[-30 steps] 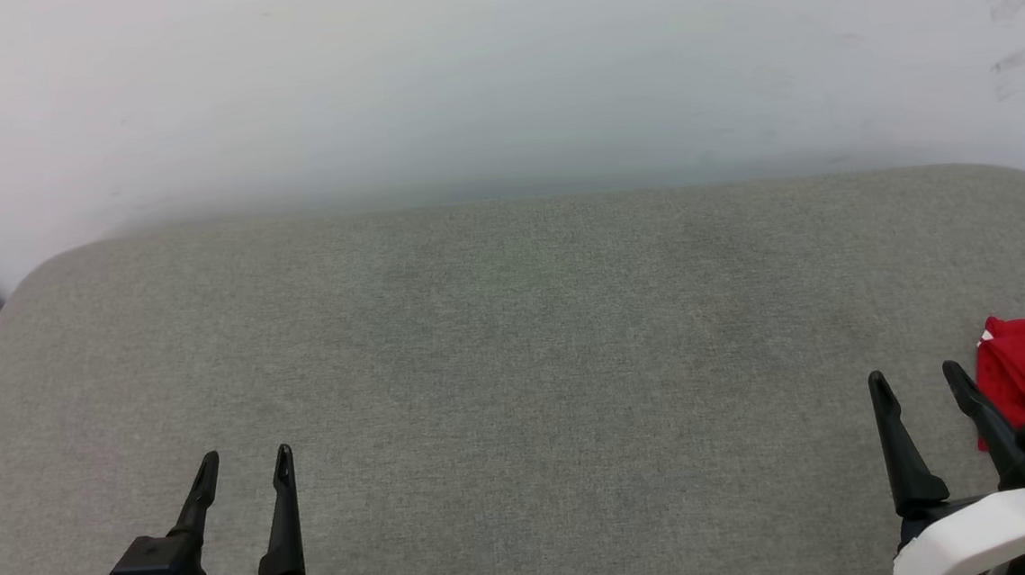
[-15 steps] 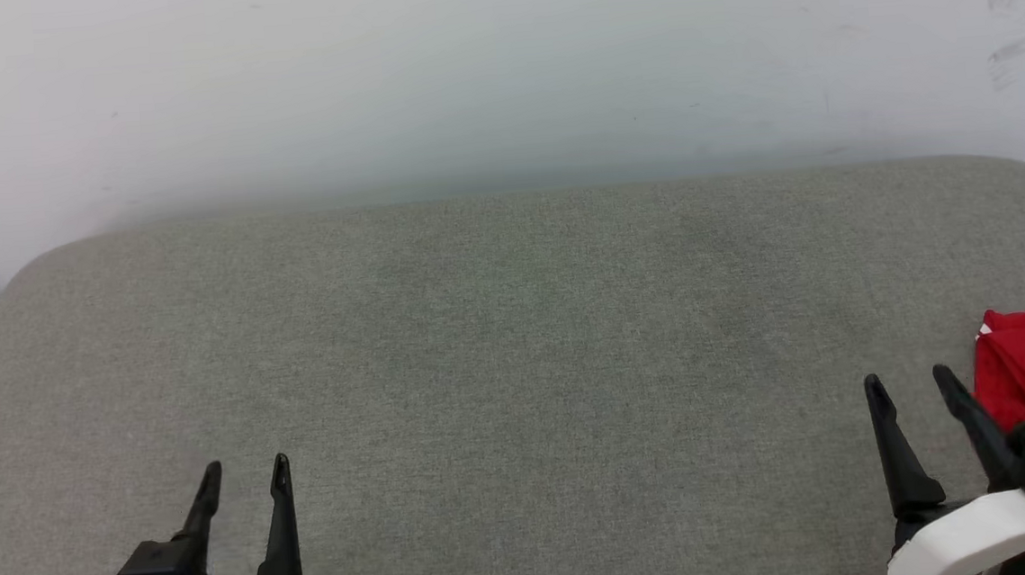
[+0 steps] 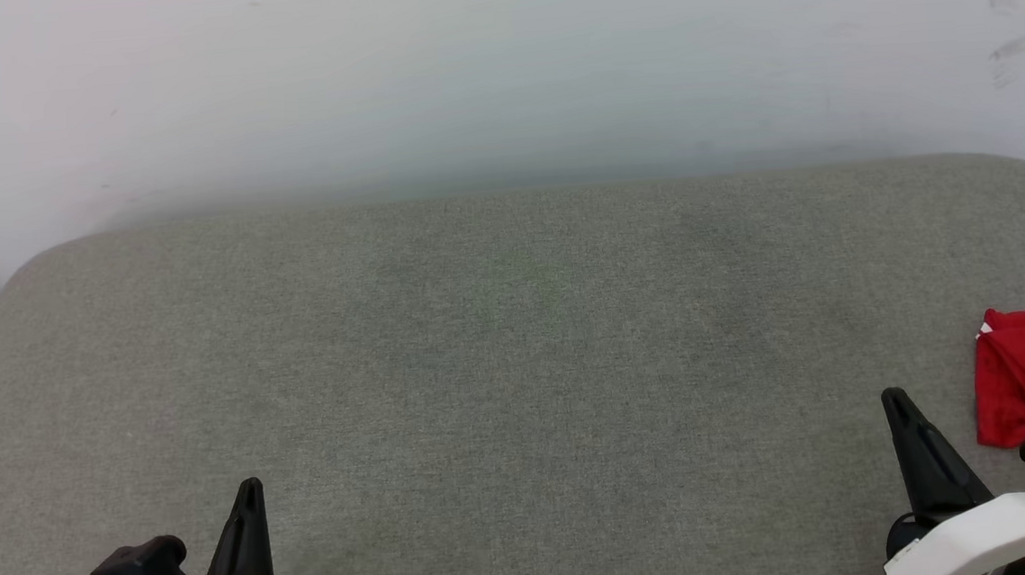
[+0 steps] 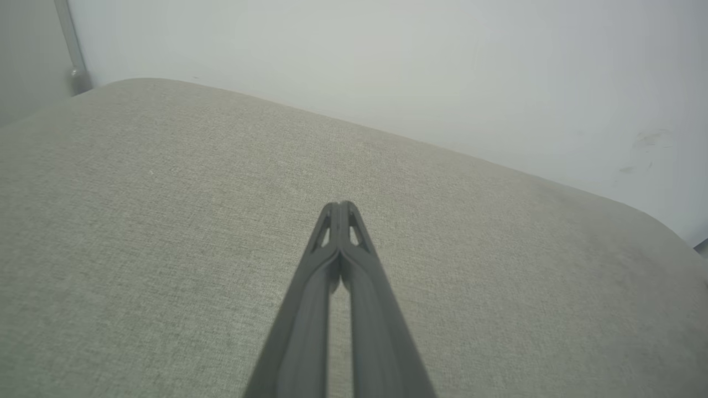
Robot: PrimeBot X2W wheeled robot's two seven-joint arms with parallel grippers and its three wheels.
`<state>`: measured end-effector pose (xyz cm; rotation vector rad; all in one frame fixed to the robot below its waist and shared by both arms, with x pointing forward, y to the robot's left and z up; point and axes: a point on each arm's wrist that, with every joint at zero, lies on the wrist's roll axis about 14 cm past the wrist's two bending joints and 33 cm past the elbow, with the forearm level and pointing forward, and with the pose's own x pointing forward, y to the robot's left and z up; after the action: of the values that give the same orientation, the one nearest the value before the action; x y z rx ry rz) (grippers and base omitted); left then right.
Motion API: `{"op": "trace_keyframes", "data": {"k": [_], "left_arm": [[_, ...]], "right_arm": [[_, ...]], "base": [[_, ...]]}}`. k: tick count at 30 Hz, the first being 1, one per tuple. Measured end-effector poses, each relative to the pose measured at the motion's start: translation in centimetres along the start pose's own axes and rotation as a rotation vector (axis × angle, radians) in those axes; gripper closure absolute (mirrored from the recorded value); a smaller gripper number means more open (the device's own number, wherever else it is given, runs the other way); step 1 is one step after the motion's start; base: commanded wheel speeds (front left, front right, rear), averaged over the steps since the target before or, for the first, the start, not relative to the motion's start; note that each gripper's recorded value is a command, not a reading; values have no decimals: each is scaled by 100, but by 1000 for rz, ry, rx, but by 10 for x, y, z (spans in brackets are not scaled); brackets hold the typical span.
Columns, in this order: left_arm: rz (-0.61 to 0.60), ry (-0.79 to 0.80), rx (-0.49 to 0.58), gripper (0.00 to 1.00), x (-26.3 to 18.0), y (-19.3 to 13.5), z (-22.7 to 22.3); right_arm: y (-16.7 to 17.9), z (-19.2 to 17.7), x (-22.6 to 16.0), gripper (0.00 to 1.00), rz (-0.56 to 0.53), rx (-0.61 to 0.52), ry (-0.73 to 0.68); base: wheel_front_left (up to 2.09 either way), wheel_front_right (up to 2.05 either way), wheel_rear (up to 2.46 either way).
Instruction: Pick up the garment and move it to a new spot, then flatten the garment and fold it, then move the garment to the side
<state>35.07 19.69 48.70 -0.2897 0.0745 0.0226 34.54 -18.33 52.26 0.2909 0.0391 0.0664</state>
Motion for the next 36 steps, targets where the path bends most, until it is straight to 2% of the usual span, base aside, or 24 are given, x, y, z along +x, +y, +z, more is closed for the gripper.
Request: {"op": "trace_keyframes", "data": {"k": [16,36], "left_arm": [[29,43,-273,100,10,3,-3],[35,62,-561,100,18,3,-3]], "right_arm": [[-2,-2,9,100,10,280,-10],[-6,-6,17,100,4,563,-17]], "base": [[0,0,0],[0,0,0]]}}
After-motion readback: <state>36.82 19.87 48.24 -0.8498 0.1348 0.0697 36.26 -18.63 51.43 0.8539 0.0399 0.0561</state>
